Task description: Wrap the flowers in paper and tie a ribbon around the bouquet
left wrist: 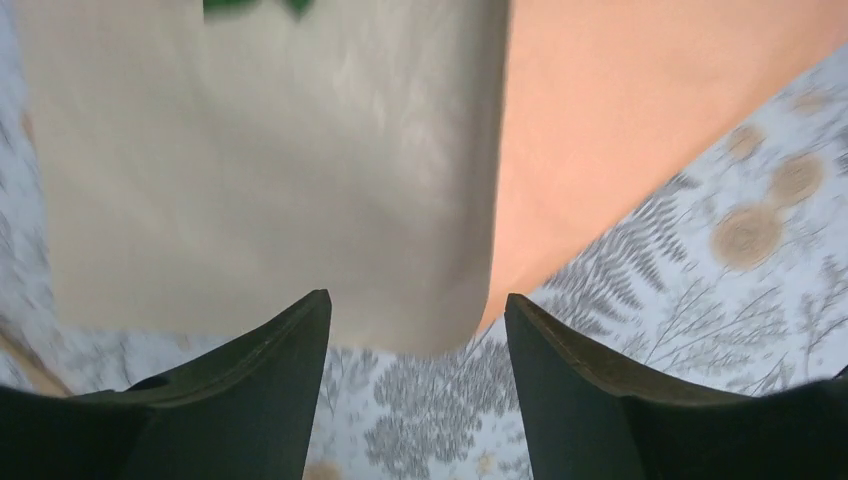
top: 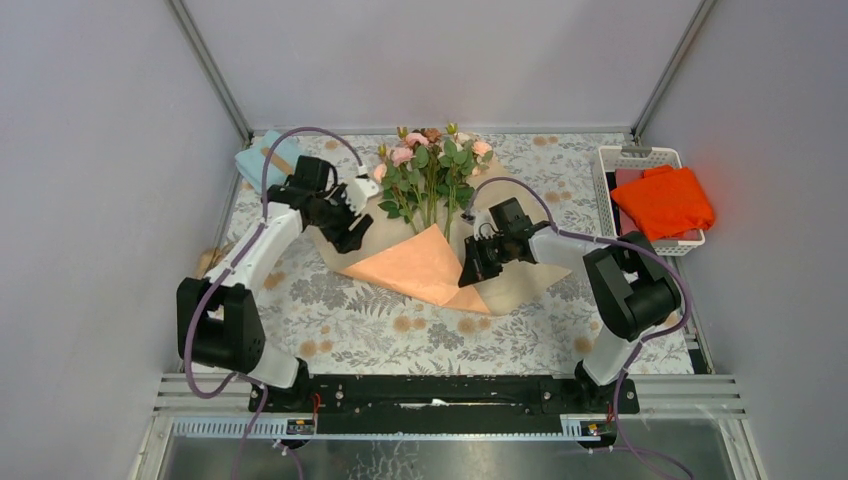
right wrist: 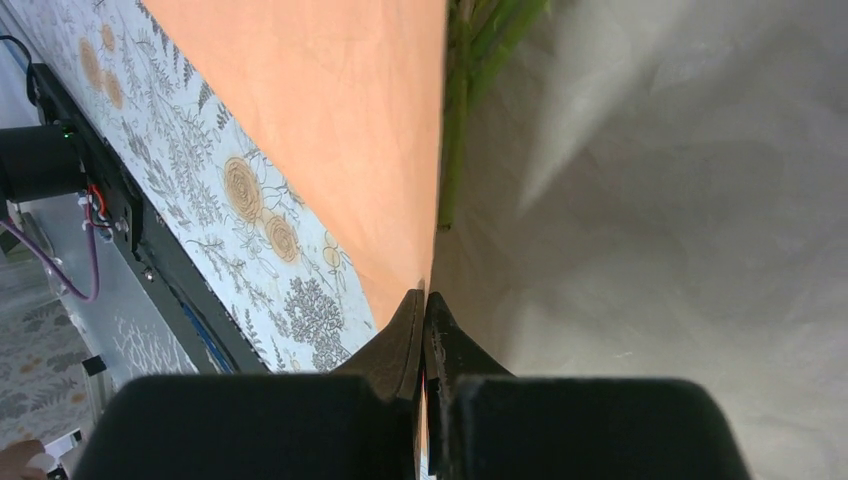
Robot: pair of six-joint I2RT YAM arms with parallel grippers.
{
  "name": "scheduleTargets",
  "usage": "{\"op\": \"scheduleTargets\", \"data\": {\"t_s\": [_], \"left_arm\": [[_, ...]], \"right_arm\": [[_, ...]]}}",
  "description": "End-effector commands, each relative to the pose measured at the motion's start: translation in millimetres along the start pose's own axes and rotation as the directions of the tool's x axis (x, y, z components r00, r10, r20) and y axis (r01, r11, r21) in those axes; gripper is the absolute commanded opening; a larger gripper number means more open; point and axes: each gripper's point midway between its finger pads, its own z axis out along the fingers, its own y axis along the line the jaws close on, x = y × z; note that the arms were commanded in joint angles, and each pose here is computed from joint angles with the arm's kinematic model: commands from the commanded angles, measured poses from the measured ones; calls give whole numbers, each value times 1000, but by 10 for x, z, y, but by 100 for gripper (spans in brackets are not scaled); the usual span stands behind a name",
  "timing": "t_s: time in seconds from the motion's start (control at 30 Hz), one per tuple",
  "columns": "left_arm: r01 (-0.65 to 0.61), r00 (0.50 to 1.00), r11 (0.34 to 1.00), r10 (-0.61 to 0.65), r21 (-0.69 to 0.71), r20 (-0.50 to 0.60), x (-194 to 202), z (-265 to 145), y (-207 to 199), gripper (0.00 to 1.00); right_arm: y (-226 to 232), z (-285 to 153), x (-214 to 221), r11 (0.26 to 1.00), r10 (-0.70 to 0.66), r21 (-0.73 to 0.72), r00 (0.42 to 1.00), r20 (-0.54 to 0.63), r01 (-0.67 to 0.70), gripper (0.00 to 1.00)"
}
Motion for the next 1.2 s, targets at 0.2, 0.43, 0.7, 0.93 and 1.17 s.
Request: {"op": "scheduleTargets", "data": {"t_s": [0.2,0.43,0.7,0.93,1.17], "left_arm": [[-175,984,955,161,241,76,-451,673,-1018,30],[-164,982,970,178,179,-65,25,1069,-831,18],[-155,956,952,212,264,-204,841,891,-1083,14],[-150,932,968,206,201,-299,1110,674,-886,15],[-196,954,960,233,199,-187,328,285,-822,22]], "right_arm": [[-124,-18,-213,997,-16,76,1000,-3,17,0],[-185,-51,-222,994,-30,107,999,-13,31,0],[-296,-75,-204,990,-8,139,1000,-19,11,0],[-330,-65,-185,988,0,154,999,-36,6,0],[-345,-49,-169,987,17,158,999,-44,-10,0]]}}
